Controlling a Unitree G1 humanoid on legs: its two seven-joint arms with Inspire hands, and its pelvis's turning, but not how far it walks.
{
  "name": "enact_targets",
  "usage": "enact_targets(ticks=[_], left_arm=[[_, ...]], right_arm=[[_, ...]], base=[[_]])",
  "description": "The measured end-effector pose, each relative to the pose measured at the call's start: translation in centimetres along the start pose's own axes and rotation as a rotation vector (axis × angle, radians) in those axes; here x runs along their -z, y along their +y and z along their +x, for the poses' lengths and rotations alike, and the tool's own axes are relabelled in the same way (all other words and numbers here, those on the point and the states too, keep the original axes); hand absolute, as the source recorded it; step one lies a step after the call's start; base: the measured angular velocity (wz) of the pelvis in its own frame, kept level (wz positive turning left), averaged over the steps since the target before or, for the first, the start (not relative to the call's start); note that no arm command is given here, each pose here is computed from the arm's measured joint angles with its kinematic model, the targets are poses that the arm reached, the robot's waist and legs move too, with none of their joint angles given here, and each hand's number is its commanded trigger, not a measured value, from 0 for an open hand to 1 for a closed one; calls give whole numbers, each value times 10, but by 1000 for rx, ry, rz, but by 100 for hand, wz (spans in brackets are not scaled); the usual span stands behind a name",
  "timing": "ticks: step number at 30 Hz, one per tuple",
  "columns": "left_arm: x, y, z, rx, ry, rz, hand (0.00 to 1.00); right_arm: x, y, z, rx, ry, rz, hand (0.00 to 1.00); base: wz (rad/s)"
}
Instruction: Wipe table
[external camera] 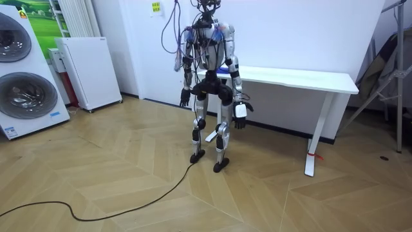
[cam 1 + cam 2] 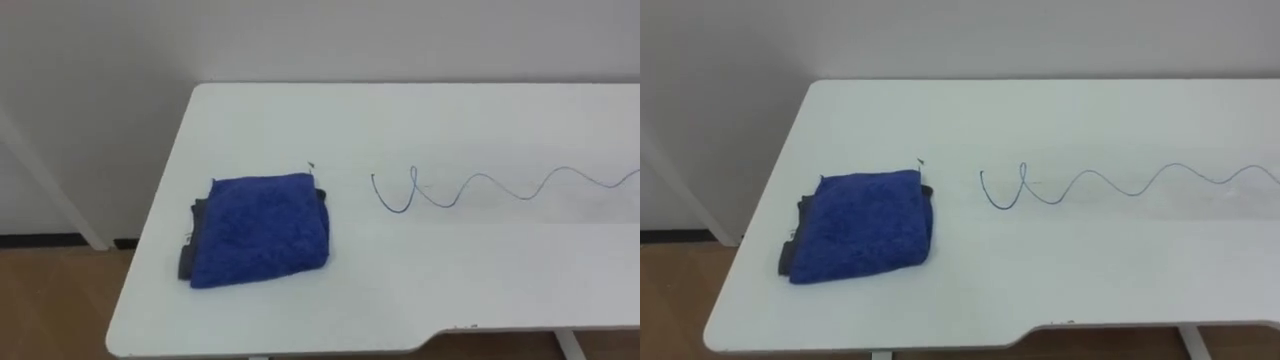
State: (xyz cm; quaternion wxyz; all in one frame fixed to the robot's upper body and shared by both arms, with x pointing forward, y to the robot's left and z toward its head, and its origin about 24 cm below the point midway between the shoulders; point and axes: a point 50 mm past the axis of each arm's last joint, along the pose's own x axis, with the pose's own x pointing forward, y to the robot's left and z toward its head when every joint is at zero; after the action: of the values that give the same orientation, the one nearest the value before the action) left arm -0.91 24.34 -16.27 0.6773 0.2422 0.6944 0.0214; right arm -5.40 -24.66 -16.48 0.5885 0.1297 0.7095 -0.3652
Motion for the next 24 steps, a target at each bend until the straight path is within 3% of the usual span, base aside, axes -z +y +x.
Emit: enact_targets(ticks=[2, 5, 8, 14, 17, 24], left_arm=[[5, 6, 0, -23, 13, -47, 0], [8, 15, 1, -52, 14, -55, 0], [6, 28, 2, -93, -4, -74, 0], [7, 43, 1, -165, -19, -74, 0], [6, 46, 0, -183, -22, -56, 0], [-2, 45, 0, -185, -54, 9, 0]], right_arm=[[2, -7, 0, 14, 45, 287, 0], [-6, -16, 0, 32, 71, 578, 0], [-26, -29, -3, 89, 39, 692, 0], [-93, -41, -25, 209, -188, 667, 0], [-142, -35, -51, 290, -399, 571, 0], [-200, -20, -113, 451, -869, 312, 0]], base=[[0], [-5], [-16], [-8], [0], [-3]])
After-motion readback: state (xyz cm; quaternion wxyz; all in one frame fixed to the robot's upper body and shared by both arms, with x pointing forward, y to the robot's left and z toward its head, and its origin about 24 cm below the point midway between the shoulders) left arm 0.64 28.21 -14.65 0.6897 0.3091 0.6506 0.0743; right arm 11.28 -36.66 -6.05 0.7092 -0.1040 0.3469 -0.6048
